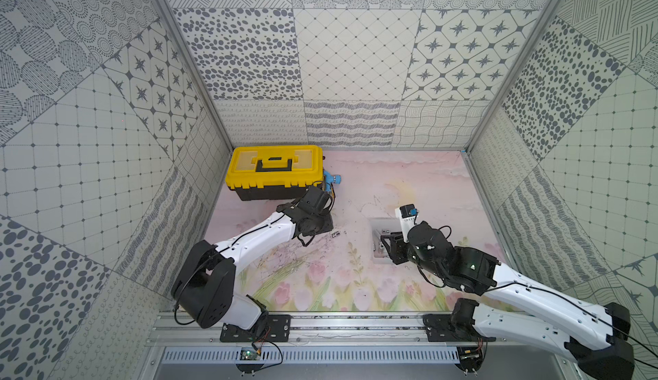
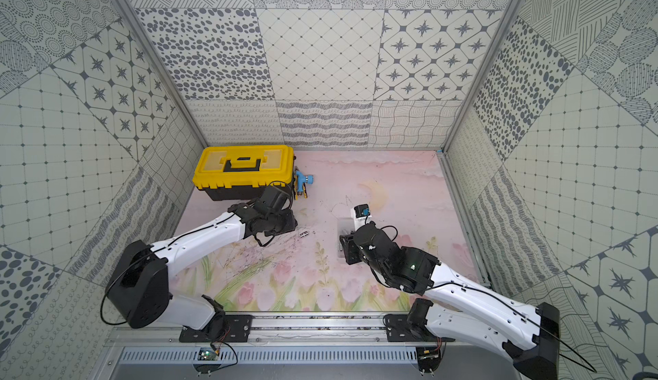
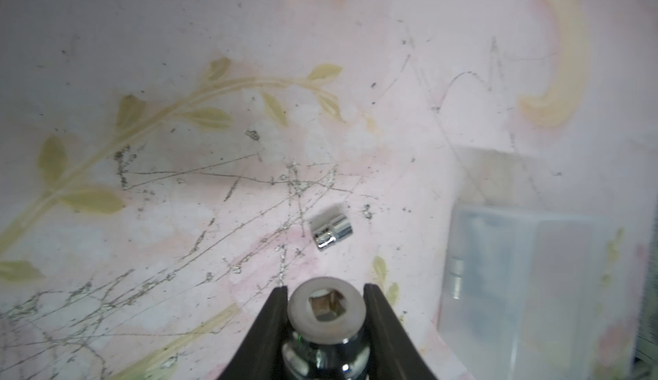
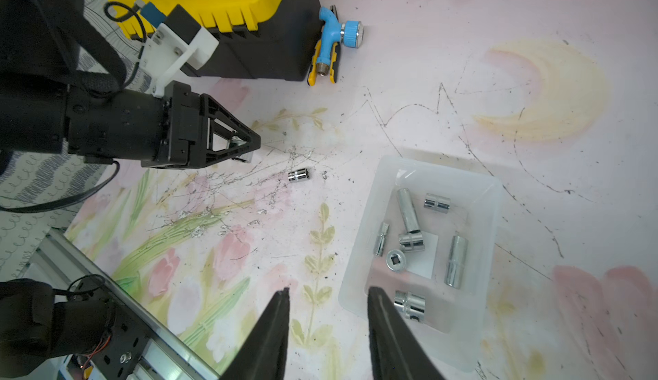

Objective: Put the socket on the desktop into the storage box
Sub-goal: Pick up the socket head at the center of the board, then place the socket head in the storage box.

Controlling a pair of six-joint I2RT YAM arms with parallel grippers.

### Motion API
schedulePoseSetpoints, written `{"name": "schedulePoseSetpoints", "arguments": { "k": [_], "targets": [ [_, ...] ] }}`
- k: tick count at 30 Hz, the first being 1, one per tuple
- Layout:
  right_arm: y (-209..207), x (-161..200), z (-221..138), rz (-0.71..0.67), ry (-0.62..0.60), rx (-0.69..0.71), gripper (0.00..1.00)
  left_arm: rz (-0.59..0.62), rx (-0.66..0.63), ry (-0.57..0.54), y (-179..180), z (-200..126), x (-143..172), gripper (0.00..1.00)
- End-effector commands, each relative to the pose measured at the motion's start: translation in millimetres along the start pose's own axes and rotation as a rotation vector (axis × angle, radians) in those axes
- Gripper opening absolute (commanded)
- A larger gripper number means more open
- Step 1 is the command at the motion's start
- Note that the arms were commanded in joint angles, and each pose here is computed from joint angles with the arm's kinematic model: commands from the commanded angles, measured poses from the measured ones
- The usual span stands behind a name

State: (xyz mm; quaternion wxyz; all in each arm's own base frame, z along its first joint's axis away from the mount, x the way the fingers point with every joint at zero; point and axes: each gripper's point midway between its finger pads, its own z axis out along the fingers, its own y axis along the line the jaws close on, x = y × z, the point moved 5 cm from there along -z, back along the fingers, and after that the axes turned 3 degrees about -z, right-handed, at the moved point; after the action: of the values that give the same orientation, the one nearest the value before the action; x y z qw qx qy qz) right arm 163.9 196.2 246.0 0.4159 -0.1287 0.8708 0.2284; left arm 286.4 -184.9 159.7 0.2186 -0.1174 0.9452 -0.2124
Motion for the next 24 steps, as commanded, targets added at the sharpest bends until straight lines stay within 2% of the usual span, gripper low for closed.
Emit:
{"name": "schedulePoseSetpoints", "arguments": {
  "k": [1,6,10,13,24],
  "targets": [
    [9.8,-16.5,-8.2,0.046,-0.075,-0.09,0.46,-0.055,0.506,-0.065,-61.7,-39.8,-13.7,0.0],
    [19.4,-28.0,-14.3,0.081,-0.081,-0.208,0.54,-0.183,0.724,-0.005,-73.5,-49.9,-4.3,0.0],
    [35.0,-23.1,-2.2,0.061,-0.04,-0.299,0.58,-0.309,0.896,0.025,-77.3,-51.8,-0.2,0.0],
    [42.1,-21.5,11.3,0.049,-0.003,-0.297,0.59,-0.312,0.976,0.059,-83.3,-55.6,2.1,0.0],
    [51.3,-31.0,39.3,0.036,-0.061,-0.276,0.68,-0.317,1.083,0.114,-99.3,-71.8,11.7,0.0]
  ]
}}
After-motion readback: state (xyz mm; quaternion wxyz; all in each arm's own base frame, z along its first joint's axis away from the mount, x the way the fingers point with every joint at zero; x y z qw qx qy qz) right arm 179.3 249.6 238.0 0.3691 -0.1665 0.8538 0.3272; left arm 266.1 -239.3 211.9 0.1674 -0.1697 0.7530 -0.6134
